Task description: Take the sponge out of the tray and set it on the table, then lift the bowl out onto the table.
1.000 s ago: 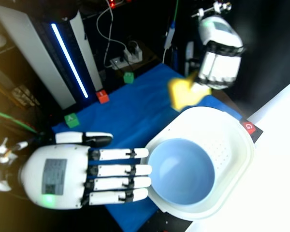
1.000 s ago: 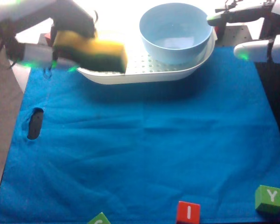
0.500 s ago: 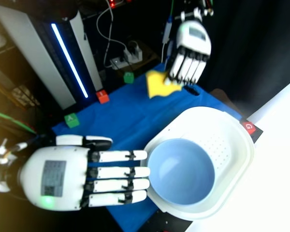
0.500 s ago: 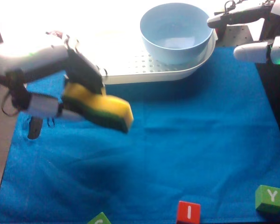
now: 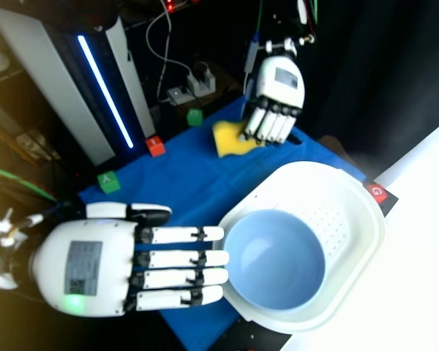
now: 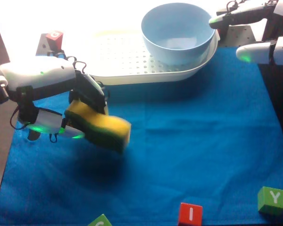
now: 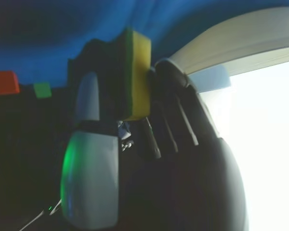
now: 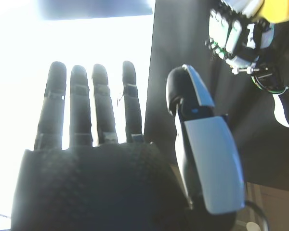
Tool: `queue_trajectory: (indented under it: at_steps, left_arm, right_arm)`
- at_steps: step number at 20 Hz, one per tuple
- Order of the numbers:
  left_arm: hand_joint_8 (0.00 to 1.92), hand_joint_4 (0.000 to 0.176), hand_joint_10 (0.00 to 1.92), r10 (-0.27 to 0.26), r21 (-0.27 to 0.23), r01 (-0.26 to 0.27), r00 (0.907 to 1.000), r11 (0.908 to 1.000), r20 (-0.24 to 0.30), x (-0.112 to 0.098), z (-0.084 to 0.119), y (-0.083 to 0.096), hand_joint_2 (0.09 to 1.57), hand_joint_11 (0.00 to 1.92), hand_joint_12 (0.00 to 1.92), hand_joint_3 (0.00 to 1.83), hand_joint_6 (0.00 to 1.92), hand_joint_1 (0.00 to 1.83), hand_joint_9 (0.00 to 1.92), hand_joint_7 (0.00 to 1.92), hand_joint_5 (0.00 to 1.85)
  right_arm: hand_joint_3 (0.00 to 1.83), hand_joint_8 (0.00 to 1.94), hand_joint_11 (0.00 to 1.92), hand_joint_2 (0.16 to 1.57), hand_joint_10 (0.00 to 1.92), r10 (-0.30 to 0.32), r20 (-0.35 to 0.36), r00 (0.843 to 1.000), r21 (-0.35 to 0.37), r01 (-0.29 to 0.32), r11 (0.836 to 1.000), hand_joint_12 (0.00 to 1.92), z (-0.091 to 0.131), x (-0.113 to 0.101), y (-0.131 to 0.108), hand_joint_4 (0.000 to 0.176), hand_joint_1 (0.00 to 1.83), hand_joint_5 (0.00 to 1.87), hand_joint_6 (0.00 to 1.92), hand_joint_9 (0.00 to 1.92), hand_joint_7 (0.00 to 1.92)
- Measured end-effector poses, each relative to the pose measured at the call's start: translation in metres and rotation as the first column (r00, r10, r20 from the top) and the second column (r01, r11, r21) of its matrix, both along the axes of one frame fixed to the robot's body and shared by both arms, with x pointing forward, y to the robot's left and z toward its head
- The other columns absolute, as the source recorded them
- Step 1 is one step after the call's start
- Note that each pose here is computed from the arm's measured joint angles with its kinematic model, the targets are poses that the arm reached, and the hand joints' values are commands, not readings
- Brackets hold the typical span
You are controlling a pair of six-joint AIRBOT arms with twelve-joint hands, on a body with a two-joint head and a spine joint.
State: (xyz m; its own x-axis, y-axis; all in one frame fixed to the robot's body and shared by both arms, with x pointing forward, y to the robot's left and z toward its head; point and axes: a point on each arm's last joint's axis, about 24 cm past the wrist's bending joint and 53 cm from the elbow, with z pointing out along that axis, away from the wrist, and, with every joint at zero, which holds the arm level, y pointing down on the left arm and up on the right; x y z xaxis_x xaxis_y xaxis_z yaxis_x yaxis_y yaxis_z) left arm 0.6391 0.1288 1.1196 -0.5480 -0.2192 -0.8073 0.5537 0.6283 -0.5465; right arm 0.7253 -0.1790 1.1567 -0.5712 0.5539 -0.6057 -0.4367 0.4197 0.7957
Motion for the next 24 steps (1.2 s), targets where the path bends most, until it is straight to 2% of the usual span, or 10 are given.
queue_trajectory:
  at_steps: [8,10,11,12,14,15,16,18,21,24]
  left_arm:
    - [0.00,0.071,0.65,0.015,0.010,-0.015,0.9999,0.9998,-0.005,0.005,-0.004,0.003,0.86,0.15,1.50,0.00,0.00,0.72,0.51,0.73,0.64]
    - [0.01,0.127,0.19,0.034,-0.001,-0.034,0.9994,0.9994,0.007,0.009,-0.001,0.006,0.82,0.01,1.14,0.00,0.01,0.62,0.34,0.38,0.30]
    - [0.02,0.166,0.07,0.052,-0.013,-0.051,0.9986,0.9986,0.015,0.012,0.003,0.009,0.80,0.00,0.72,0.00,0.01,0.60,0.20,0.19,0.17]
    - [0.01,0.176,0.02,0.078,-0.033,-0.077,0.9964,0.9965,0.034,0.017,0.010,0.014,0.82,0.00,0.22,0.00,0.01,0.56,0.08,0.07,0.08]
    - [0.00,0.176,0.01,0.116,-0.058,-0.112,0.9909,0.9920,0.068,0.025,0.021,0.023,0.85,0.00,0.22,0.00,0.00,0.46,0.06,0.07,0.10]
    - [0.00,0.116,0.00,0.167,-0.101,-0.157,0.9815,0.9823,0.094,0.035,0.033,0.033,0.97,0.00,0.16,0.02,0.00,0.29,0.01,0.05,0.13]
    - [0.00,0.144,0.00,0.180,-0.113,-0.169,0.9787,0.9791,0.098,0.037,0.036,0.036,1.00,0.00,0.03,0.02,0.00,0.22,0.00,0.03,0.12]
    - [0.00,0.118,0.00,0.224,-0.139,-0.207,0.9673,0.9684,0.119,0.045,0.044,0.045,1.07,0.00,0.00,0.01,0.00,0.23,0.00,0.00,0.10]
    - [0.00,0.125,0.00,0.308,-0.212,-0.275,0.9412,0.9377,0.139,0.062,0.060,0.065,1.07,0.00,0.00,0.01,0.00,0.17,0.00,0.01,0.08]
    - [0.00,0.152,0.00,0.324,-0.237,-0.288,0.9371,0.9277,0.130,0.068,0.059,0.064,1.02,0.00,0.00,0.00,0.00,0.32,0.00,0.00,0.08]
  right_arm:
    - [0.00,0.00,0.04,1.30,0.00,0.000,-0.005,1.000,-0.005,0.000,1.000,0.53,-0.003,-0.001,-0.001,0.093,0.53,0.45,0.00,0.24,0.28]
    - [0.00,0.00,0.00,1.27,0.00,0.001,-0.006,1.000,-0.008,-0.001,1.000,0.49,-0.004,-0.001,-0.001,0.110,0.49,0.42,0.00,0.19,0.24]
    - [0.00,0.00,0.00,1.23,0.00,-0.001,-0.006,1.000,-0.007,0.001,1.000,0.42,-0.004,-0.001,-0.001,0.115,0.53,0.41,0.00,0.16,0.23]
    - [0.00,0.00,0.00,1.17,0.00,0.000,-0.006,1.000,-0.004,0.000,1.000,0.27,-0.003,-0.001,-0.001,0.155,0.59,0.38,0.00,0.10,0.19]
    - [0.00,0.00,0.00,1.15,0.00,0.001,-0.008,1.000,-0.002,-0.001,1.000,0.24,-0.004,-0.002,0.000,0.172,0.59,0.37,0.00,0.09,0.18]
    - [0.00,0.00,0.00,1.10,0.00,0.008,-0.006,1.000,-0.003,-0.008,1.000,0.35,-0.004,-0.003,0.002,0.138,0.61,0.36,0.00,0.15,0.22]
    - [0.00,0.00,0.00,1.09,0.01,0.008,-0.006,1.000,-0.001,-0.008,1.000,0.37,-0.004,-0.003,0.002,0.138,0.62,0.35,0.00,0.16,0.23]
    - [0.00,0.00,0.00,1.06,0.00,0.010,0.004,1.000,-0.003,-0.010,1.000,0.30,-0.001,-0.001,0.001,0.151,0.63,0.35,0.00,0.14,0.22]
    - [0.00,0.00,0.00,1.03,0.01,-0.015,0.026,1.000,0.020,0.015,1.000,0.27,0.007,0.012,-0.001,0.139,0.67,0.36,0.00,0.14,0.23]
    - [0.00,0.00,0.00,1.03,0.00,-0.012,0.035,0.999,0.034,0.011,0.999,0.48,0.006,0.020,0.012,0.095,0.78,0.38,0.00,0.22,0.29]
